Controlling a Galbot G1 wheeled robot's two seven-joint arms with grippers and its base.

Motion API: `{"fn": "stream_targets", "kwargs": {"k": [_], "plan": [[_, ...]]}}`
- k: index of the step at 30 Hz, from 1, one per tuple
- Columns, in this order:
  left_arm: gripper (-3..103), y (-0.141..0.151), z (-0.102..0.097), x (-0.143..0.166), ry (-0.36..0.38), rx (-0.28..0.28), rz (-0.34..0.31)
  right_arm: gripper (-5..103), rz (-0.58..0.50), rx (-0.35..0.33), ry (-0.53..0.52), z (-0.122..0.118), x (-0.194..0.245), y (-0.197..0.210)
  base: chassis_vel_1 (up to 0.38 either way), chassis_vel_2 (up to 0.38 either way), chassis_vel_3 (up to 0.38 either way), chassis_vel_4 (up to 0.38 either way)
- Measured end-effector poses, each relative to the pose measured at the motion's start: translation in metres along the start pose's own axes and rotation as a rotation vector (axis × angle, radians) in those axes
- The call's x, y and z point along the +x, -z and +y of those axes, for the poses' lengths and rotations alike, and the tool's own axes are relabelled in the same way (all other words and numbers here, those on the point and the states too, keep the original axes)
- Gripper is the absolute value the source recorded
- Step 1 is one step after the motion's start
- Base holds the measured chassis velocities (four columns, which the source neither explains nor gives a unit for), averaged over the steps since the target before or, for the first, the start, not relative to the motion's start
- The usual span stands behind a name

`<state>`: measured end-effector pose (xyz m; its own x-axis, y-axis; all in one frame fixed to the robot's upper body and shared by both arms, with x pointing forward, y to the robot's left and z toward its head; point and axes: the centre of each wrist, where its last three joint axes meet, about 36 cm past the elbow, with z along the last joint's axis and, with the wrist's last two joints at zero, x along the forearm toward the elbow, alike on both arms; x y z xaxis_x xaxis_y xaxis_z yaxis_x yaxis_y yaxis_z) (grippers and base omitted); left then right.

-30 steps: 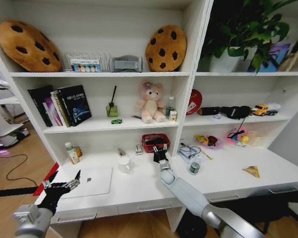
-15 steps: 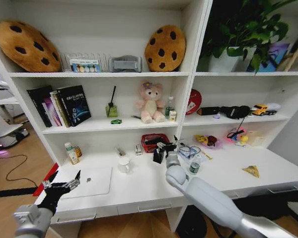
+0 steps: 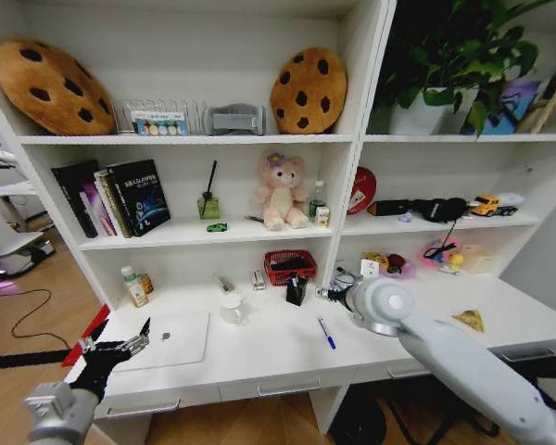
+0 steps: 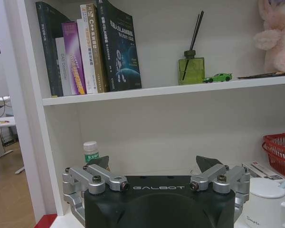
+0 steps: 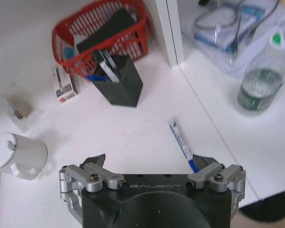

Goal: Organize the objects on the table.

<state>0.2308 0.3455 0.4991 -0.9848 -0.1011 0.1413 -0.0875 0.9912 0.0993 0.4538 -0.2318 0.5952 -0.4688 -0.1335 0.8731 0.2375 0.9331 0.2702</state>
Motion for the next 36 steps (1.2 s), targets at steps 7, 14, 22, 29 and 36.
{"fn": "stream_targets", "kwargs": {"k": [7, 14, 22, 29, 36], "plan": [[100, 0.0, 0.0, 0.0, 0.0, 0.0, 0.0, 100, 0.079, -0.037, -0.037, -0.032, -0.046, 0.017, 0.0, 0.0, 0.0, 0.0], [100, 0.0, 0.0, 0.0, 0.0, 0.0, 0.0, 100, 0.08, -0.018, -0.04, -0.042, -0.065, 0.029, 0.0, 0.0, 0.0, 0.0], [100, 0.0, 0.0, 0.0, 0.0, 0.0, 0.0, 100, 0.065, 0.039, -0.015, -0.053, -0.092, 0.041, 0.0, 0.0, 0.0, 0.0], [100, 0.0, 0.0, 0.0, 0.0, 0.0, 0.0, 96, 0.065, 0.043, 0.02, -0.061, -0.119, 0.05, 0.0, 0.0, 0.0, 0.0], [100, 0.0, 0.0, 0.0, 0.0, 0.0, 0.0, 94, 0.055, 0.057, 0.039, -0.066, -0.131, 0.049, 0.0, 0.0, 0.0, 0.0]]}}
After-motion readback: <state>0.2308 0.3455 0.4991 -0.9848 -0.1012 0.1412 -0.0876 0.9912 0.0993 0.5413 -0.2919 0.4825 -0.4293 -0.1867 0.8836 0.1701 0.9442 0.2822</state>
